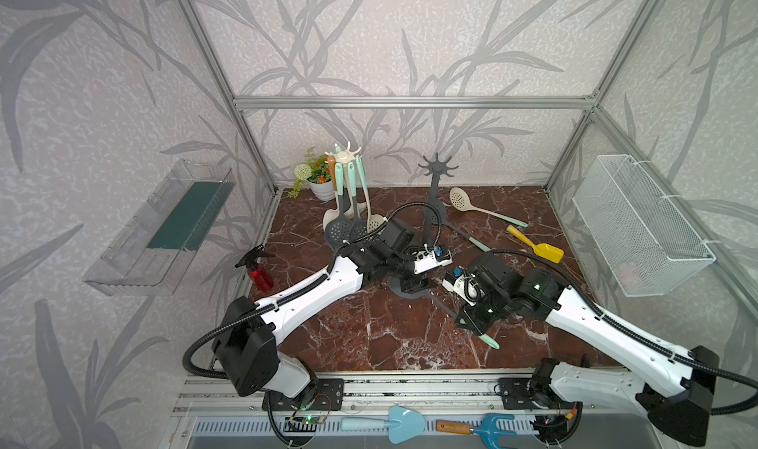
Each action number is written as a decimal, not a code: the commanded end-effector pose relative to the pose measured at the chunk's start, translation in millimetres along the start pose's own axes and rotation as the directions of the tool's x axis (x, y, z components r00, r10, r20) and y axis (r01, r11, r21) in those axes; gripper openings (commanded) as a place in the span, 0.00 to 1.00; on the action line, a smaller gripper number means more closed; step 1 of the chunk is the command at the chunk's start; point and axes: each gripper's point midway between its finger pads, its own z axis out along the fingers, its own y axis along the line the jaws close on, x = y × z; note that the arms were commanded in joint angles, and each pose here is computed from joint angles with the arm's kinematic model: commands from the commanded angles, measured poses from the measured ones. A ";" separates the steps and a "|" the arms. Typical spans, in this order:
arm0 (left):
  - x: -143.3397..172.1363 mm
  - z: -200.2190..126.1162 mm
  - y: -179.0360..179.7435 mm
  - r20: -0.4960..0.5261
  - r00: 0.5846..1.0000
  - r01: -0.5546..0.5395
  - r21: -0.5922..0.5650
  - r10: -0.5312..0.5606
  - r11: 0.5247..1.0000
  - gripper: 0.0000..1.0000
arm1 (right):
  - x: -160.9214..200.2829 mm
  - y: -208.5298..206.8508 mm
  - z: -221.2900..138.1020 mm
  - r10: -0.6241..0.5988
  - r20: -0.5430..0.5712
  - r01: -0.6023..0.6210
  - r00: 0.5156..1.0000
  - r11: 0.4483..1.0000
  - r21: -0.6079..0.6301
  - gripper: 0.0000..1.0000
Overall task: Hang the skimmer on the kitchen utensil rack
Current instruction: Pick up the skimmer from the center of the board.
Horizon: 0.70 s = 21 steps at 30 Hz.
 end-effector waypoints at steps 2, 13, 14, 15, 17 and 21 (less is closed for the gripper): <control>5.4 1.3 0.1 -0.027 0.999 0.046 0.011 -0.045 0.999 0.55 | -21.3 13.7 -18.2 -0.057 0.117 0.061 0.991 0.998 -0.034 0.00; 24.0 2.7 1.9 -0.062 0.988 0.142 0.013 -0.141 0.990 0.52 | -46.8 8.4 -28.0 -0.083 0.227 0.080 0.970 0.997 0.022 0.00; 25.7 2.5 1.1 -0.063 0.988 0.145 0.015 -0.144 0.989 0.52 | -50.7 8.3 -29.6 -0.082 0.243 0.079 0.967 0.997 0.024 0.00; 26.8 2.4 0.2 -0.064 0.987 0.146 0.017 -0.144 0.989 0.52 | -54.1 7.9 -31.2 -0.082 0.259 0.078 0.962 0.997 0.025 0.00; 26.5 0.5 -2.0 -0.059 0.988 0.144 0.025 -0.143 0.989 0.52 | -60.4 6.9 -34.7 -0.078 0.286 0.074 0.955 0.997 0.023 0.00; 21.6 -3.1 -3.8 -0.043 0.989 0.142 0.039 -0.140 0.989 0.52 | -73.2 7.2 -44.0 -0.065 0.356 0.072 0.932 0.997 -0.006 0.00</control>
